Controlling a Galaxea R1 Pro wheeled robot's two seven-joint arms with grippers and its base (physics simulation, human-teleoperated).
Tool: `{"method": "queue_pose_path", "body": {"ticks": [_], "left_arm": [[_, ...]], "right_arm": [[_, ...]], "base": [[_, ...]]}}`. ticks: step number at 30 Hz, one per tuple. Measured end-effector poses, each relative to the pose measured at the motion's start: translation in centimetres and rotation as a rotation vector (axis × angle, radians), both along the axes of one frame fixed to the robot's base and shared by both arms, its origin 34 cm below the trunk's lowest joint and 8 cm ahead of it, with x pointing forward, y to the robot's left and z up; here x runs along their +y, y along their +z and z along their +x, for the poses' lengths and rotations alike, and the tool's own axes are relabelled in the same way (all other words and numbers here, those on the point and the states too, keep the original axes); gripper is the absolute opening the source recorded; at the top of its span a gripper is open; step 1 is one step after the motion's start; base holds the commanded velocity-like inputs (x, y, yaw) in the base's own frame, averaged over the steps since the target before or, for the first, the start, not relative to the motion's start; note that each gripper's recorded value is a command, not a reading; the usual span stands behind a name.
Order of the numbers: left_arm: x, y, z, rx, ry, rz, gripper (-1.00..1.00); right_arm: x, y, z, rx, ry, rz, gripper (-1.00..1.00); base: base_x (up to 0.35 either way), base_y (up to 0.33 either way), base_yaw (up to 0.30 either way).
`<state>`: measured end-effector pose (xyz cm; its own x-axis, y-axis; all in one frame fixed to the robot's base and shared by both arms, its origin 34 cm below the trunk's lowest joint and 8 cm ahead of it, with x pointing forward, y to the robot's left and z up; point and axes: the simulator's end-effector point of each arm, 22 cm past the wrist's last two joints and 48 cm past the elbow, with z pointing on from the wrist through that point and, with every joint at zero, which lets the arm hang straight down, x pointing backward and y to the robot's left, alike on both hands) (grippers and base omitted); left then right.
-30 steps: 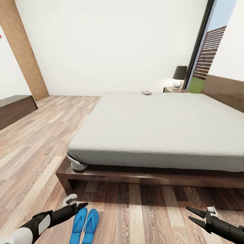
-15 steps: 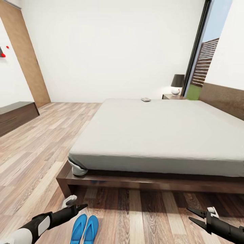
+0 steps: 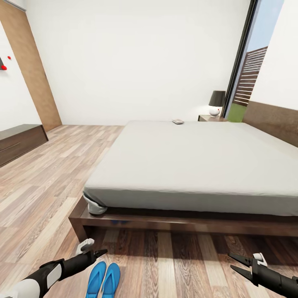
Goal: In the bedroom, move the book from the bed onto either nightstand, and place the two sandals side by side next to the bed.
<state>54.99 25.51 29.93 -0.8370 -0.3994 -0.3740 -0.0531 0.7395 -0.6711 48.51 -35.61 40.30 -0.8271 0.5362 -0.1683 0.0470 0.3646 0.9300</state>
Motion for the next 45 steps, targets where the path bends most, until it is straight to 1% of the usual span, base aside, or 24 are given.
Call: {"method": "queue_pose_path", "body": {"ticks": [12, 15, 17, 20, 24, 27, 31, 37, 45], "left_arm": [[0.0, 0.0, -0.1, 0.000, -0.001, -0.003, 1.00], [1.3, 1.7, 1.9, -0.041, 0.030, -0.019, 1.00], [2.0, 2.6, 2.8, -0.066, 0.030, -0.015, 1.00], [3.3, 3.1, 3.3, -0.084, 0.034, 0.002, 1.00], [4.7, 2.4, 1.8, -0.065, 0.037, 0.008, 1.00], [5.4, 1.9, 0.7, -0.054, 0.036, 0.008, 1.00], [5.2, 1.3, -0.6, -0.039, 0.029, -0.004, 1.00], [5.2, 1.2, -1.0, -0.036, 0.025, -0.009, 1.00], [5.1, 1.1, -1.1, -0.034, 0.024, -0.011, 1.00]], "right_arm": [[0.0, 0.0, 0.0, 0.001, 0.001, 0.000, 1.00], [-0.5, 0.4, 0.3, -0.019, -0.012, -0.001, 1.00], [-0.5, 0.4, 0.3, -0.019, -0.012, -0.001, 1.00], [-0.5, 0.4, 0.2, -0.018, -0.011, -0.002, 1.00], [0.3, -0.3, -0.1, -0.002, -0.020, 0.015, 1.00], [0.4, -0.7, -0.3, 0.009, -0.029, 0.020, 1.00], [0.3, -1.3, -0.8, 0.029, -0.037, 0.020, 1.00], [-0.2, -1.9, -1.4, 0.052, -0.060, 0.022, 1.00], [-0.3, -1.9, -1.3, 0.051, -0.069, 0.024, 1.00]], "base": [[0.000, 0.000, 0.000], [0.000, 0.000, 0.000], [0.000, 0.000, 0.000], [0.000, 0.000, 0.000], [0.000, 0.000, 0.000], [0.000, 0.002, 0.000], [0.000, 0.041, 0.000], [0.000, 0.091, 0.000], [0.000, 0.118, 0.000]]}}
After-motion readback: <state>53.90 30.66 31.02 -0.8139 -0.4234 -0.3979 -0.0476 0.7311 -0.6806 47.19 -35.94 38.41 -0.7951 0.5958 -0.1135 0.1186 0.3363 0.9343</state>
